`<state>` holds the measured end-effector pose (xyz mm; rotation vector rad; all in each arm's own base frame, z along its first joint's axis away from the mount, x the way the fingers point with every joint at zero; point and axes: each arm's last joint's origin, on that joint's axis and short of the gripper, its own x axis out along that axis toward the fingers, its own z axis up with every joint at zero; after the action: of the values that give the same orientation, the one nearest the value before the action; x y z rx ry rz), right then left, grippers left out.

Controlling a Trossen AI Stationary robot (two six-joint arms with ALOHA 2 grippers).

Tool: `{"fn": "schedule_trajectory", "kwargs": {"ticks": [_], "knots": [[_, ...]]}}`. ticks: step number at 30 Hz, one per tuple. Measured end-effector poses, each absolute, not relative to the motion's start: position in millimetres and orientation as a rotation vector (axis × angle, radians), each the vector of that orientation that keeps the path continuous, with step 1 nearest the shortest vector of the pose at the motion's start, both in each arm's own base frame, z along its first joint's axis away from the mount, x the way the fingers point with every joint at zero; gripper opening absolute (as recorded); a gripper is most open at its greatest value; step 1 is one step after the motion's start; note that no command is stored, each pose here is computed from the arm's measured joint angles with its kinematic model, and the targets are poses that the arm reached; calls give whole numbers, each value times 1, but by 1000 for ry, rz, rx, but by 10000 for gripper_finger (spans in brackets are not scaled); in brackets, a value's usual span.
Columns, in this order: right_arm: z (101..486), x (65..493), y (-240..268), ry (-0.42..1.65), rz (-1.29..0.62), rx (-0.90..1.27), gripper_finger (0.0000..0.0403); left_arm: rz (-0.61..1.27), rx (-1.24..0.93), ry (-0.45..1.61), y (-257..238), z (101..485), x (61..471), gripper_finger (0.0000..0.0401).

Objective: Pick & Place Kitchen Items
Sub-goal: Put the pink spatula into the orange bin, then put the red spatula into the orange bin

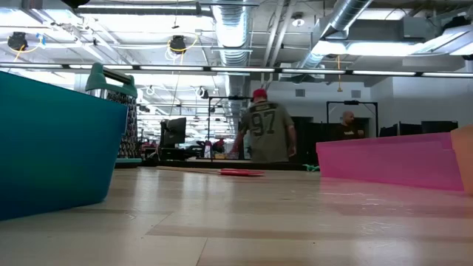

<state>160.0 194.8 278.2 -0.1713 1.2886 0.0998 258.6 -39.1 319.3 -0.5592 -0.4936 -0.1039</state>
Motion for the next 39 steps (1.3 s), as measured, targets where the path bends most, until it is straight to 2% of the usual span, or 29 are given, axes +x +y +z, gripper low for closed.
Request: {"fn": "schedule_trajectory", "kwargs": {"ticks": [7, 15, 30, 35, 39], "knots": [[253, 162, 223, 1298, 173, -185, 8, -103, -559, -493, -39, 319, 259, 143], [229, 171, 235, 1348, 140, -233, 9, -103, -558, -494, -39, 319, 259, 144], [215, 171, 243, 1389, 139, -262, 48, -93, -553, -468, -39, 317, 260, 181], [215, 172, 242, 1400, 136, -253, 75, -74, -541, -385, -40, 310, 263, 190], [219, 175, 238, 1415, 115, -201, 119, -48, -504, -307, -39, 302, 266, 197]]}}
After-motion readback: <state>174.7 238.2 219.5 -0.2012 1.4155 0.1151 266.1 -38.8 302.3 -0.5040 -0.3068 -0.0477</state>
